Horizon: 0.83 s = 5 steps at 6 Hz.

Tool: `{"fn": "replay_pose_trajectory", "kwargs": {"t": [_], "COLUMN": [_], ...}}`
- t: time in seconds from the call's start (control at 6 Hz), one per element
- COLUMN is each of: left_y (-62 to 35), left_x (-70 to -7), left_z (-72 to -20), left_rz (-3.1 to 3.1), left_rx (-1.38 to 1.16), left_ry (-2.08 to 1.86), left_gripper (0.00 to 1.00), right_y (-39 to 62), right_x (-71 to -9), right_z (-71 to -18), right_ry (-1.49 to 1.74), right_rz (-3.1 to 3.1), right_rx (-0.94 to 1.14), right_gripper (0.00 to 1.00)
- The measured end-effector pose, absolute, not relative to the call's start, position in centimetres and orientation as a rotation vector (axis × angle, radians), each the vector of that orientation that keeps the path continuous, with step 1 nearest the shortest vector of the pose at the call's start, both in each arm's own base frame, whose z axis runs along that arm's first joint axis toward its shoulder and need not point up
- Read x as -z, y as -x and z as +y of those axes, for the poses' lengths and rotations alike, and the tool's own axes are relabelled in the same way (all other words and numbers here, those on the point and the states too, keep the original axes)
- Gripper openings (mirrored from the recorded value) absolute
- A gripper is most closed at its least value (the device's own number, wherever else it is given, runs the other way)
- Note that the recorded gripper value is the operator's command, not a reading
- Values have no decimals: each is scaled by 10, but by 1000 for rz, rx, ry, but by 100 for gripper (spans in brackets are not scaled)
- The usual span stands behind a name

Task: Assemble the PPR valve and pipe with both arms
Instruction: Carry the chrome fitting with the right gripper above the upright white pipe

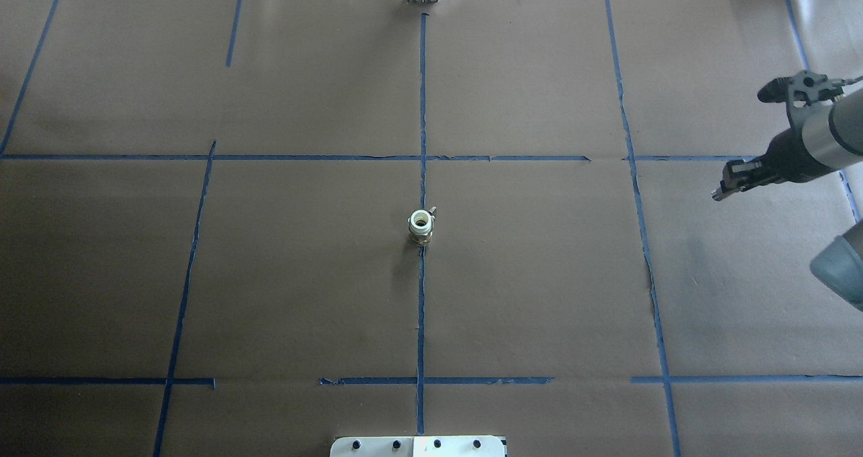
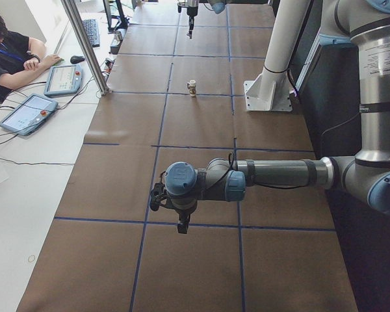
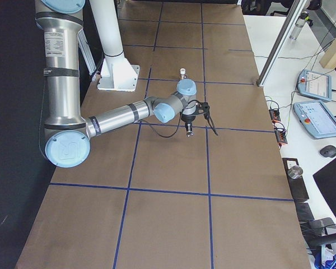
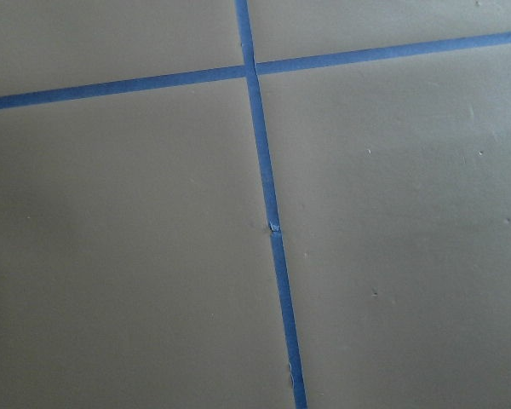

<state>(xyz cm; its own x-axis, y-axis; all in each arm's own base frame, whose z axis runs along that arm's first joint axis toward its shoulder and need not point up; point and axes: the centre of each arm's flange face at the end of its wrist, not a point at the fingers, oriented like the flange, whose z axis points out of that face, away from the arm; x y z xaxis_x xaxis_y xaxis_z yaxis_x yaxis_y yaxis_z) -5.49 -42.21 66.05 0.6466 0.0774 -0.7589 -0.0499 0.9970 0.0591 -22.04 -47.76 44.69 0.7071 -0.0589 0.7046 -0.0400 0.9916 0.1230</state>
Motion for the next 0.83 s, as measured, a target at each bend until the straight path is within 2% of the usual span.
{"fn": "replay_pose_trajectory", "kwargs": {"t": [0.33,0.67,0.83], "left_y": [58,60,60], "left_x": [-658,-654,-654], "left_z": [-423,-425,-425], "left_rz": [828,807,807], "left_rx": [-53,-55,-54], "left_ry": [-32,-41,-42], "left_gripper": [100,100,100], "right_y": [284,379,413], "right_x": [-322,-213,-177], "right_z": [-488,-459,-441], "right_ry": [-69,-34,-26], "right_rz": [-805,-812,-823], "right_rx": [-115,-236,-291], "right_gripper": [0,0,0]}}
